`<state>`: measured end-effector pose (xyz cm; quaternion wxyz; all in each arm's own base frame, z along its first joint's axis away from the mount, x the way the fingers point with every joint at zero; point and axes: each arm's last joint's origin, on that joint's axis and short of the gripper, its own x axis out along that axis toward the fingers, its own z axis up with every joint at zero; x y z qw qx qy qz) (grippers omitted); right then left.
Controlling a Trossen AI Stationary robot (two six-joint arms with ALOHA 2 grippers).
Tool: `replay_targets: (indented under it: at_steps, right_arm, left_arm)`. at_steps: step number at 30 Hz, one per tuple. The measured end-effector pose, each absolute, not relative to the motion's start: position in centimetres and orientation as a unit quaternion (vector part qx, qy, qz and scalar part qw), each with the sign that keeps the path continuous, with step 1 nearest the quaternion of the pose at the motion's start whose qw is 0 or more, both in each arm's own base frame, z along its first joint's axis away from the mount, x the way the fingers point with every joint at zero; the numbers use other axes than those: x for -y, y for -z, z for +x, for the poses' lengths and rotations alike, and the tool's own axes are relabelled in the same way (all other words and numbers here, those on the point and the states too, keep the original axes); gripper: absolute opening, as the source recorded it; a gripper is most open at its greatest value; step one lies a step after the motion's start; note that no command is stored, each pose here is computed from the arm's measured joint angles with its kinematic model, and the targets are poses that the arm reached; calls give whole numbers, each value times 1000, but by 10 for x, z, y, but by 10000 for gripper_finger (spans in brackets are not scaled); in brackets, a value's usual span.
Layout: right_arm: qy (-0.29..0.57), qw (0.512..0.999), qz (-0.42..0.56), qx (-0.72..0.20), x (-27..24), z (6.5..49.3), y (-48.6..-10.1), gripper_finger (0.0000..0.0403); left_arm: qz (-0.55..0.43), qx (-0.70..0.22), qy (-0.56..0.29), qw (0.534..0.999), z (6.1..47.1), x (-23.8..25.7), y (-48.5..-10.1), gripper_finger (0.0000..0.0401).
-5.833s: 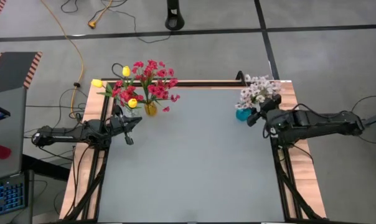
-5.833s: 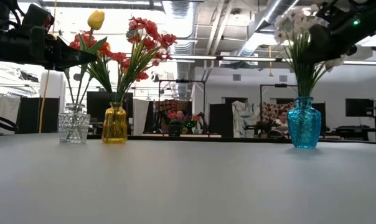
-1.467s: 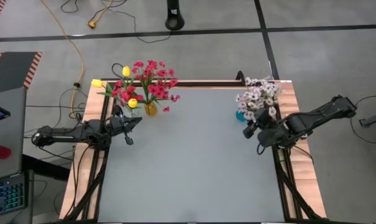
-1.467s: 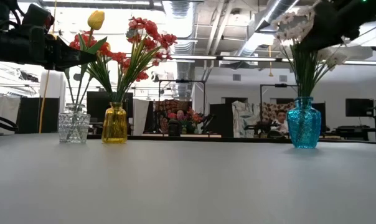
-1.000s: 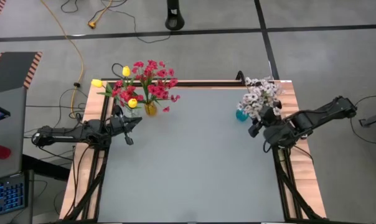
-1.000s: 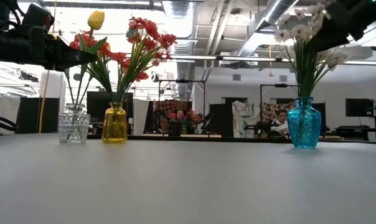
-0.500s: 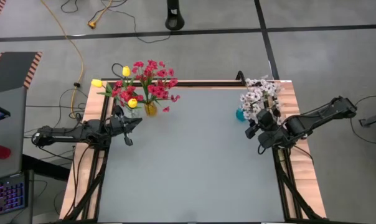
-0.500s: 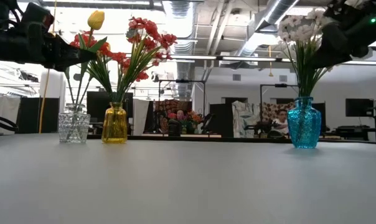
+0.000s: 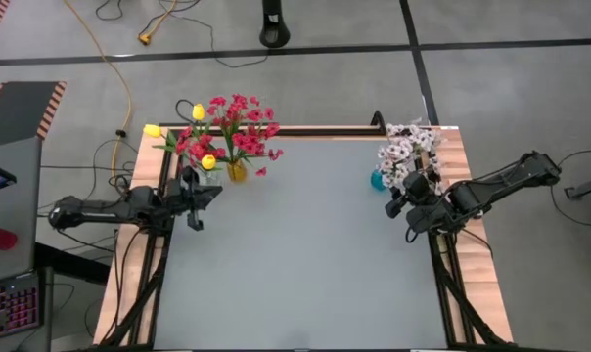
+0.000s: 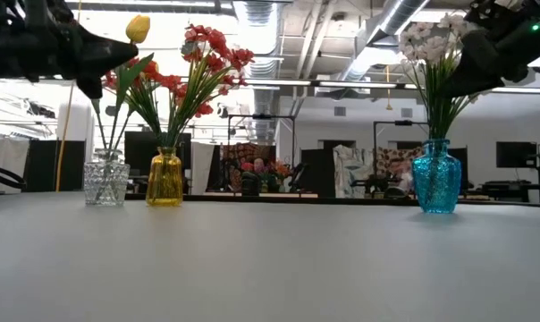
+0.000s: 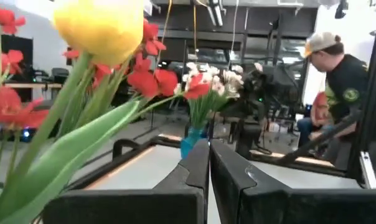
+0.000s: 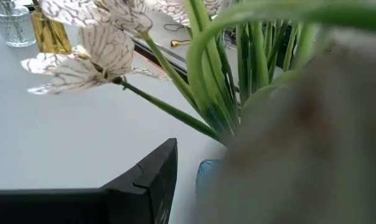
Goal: Sort flowers into vase by color
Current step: Put the white flowers into the blue vase
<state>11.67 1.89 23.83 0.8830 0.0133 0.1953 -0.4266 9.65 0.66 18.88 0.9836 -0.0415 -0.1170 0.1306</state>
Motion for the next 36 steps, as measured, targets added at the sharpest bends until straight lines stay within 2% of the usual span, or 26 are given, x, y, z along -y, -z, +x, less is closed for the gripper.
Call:
replay_targets:
  at_steps: [10, 25, 36]
  right_arm:
    - [426, 883, 15, -194, -19, 117, -239, 203]
    - [426, 884, 18, -193, -19, 117, -239, 203]
    - [423, 895, 79, -118, -19, 118, -259, 203]
  left_arm:
    - [-35, 122, -80, 989, 119, -3, -192, 0]
    - [14, 13, -78, 997, 189, 1, -221, 0]
    - [54, 13, -80, 995, 209, 2, -237, 0]
